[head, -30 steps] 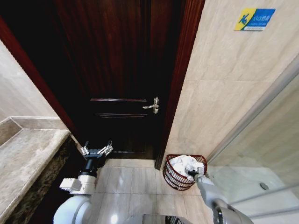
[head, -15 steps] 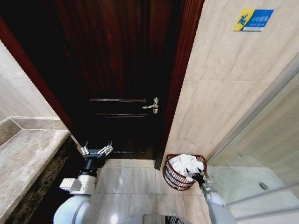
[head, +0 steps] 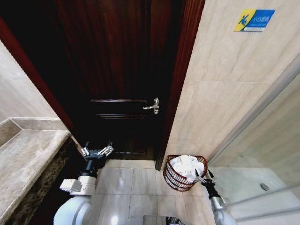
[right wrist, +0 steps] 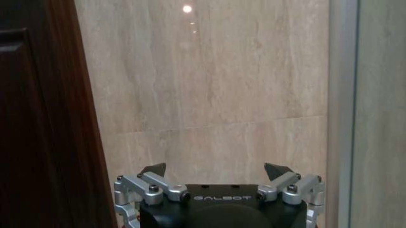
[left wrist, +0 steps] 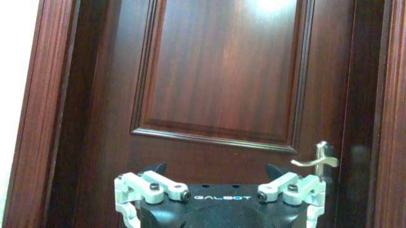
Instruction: Discard the used towel into the hamper.
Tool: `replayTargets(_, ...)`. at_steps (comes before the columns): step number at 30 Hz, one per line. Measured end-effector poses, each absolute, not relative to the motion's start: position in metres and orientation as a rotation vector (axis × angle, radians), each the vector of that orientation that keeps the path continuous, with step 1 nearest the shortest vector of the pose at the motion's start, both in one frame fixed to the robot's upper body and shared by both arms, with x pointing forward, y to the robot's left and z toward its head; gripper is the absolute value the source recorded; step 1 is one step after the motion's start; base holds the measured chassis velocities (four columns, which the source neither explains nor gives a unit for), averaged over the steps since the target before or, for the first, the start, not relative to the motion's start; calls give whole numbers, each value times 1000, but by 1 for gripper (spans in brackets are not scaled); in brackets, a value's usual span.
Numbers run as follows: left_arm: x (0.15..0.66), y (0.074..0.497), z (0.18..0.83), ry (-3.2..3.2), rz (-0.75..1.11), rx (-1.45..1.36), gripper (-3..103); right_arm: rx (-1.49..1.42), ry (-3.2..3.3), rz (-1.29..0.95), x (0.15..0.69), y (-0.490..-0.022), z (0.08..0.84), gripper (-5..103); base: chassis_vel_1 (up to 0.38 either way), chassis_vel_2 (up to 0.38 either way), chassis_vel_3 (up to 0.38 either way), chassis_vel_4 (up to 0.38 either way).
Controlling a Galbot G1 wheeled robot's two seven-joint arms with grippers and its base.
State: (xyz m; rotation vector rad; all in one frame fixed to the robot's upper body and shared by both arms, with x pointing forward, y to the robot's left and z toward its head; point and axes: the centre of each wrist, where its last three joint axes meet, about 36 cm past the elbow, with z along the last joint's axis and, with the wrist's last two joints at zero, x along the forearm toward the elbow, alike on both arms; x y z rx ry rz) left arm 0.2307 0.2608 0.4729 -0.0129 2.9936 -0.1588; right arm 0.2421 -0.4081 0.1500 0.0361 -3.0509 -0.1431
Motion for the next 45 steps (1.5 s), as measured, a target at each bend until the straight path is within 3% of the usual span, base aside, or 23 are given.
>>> replayTargets(16,231,261,473,2994,-159,-13,100,74,-3009,-145,243,-406,133,100,-79,81,79,-73)
replayTargets(21,231,261,473,2993,-159,-13,100,128,-2892,-126,273,-412,121,100,-55,66,48,-44)
replayTargets(27,231,261,473,2994,-159,-13,100,138,-2764,-158,347,-415,126,100,18,-9,-15,14)
replayTargets(45,231,261,473,2994,-159,-13,100,52,-2455,-111,405,-402,94,100,0,0,0,0)
